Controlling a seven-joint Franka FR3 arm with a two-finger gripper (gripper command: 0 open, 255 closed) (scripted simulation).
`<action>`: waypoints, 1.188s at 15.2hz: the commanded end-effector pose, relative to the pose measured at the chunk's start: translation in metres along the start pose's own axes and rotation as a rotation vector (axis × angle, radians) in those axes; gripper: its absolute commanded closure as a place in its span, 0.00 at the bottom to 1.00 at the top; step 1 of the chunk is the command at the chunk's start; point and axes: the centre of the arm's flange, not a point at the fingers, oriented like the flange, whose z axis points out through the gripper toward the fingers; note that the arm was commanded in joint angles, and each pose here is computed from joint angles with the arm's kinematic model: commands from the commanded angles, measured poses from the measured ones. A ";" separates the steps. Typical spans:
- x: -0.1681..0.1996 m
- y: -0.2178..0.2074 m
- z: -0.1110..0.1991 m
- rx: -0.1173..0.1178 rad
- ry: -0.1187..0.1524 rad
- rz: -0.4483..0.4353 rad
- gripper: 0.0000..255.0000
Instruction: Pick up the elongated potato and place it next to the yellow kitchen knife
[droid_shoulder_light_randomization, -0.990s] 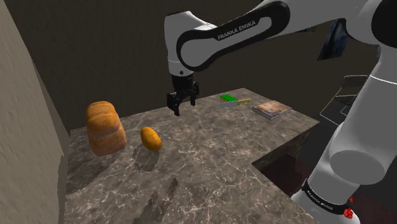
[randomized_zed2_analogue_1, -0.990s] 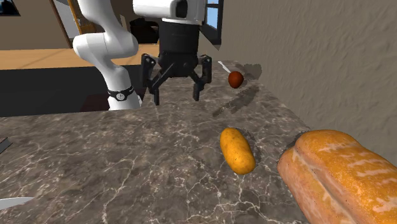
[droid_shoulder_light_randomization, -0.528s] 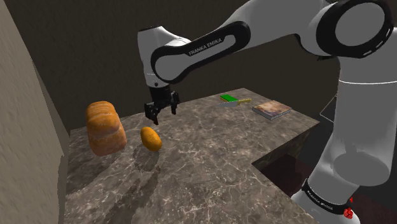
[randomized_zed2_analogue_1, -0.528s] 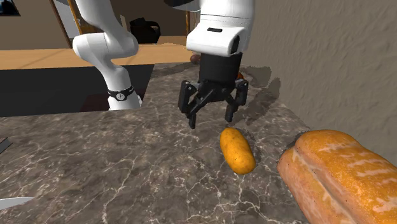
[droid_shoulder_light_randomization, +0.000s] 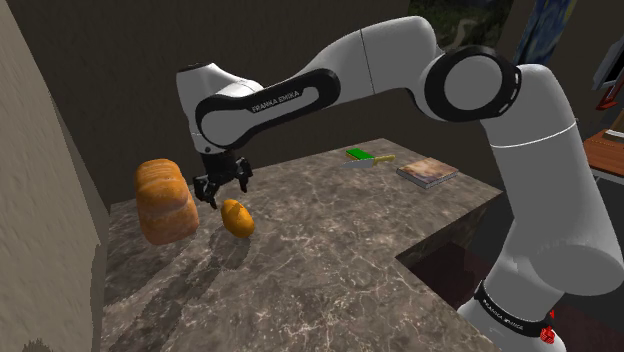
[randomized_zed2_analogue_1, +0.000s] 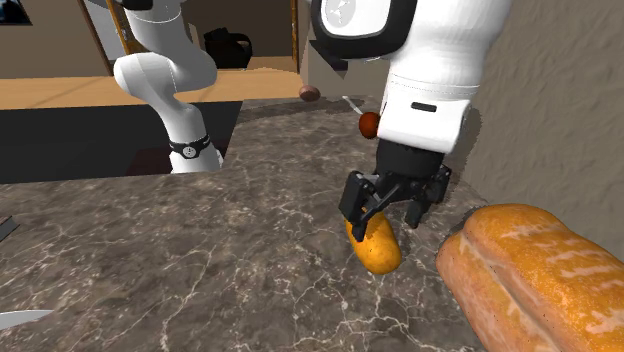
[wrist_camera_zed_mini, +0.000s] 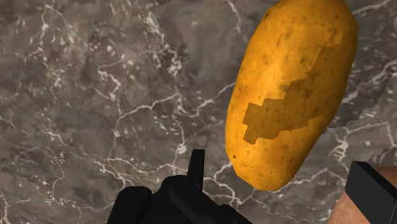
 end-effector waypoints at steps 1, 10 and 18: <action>0.004 -0.004 0.011 0.000 0.000 0.002 0.00; 0.004 -0.004 0.040 0.000 0.000 0.002 0.00; 0.004 -0.004 0.040 0.000 0.000 0.002 1.00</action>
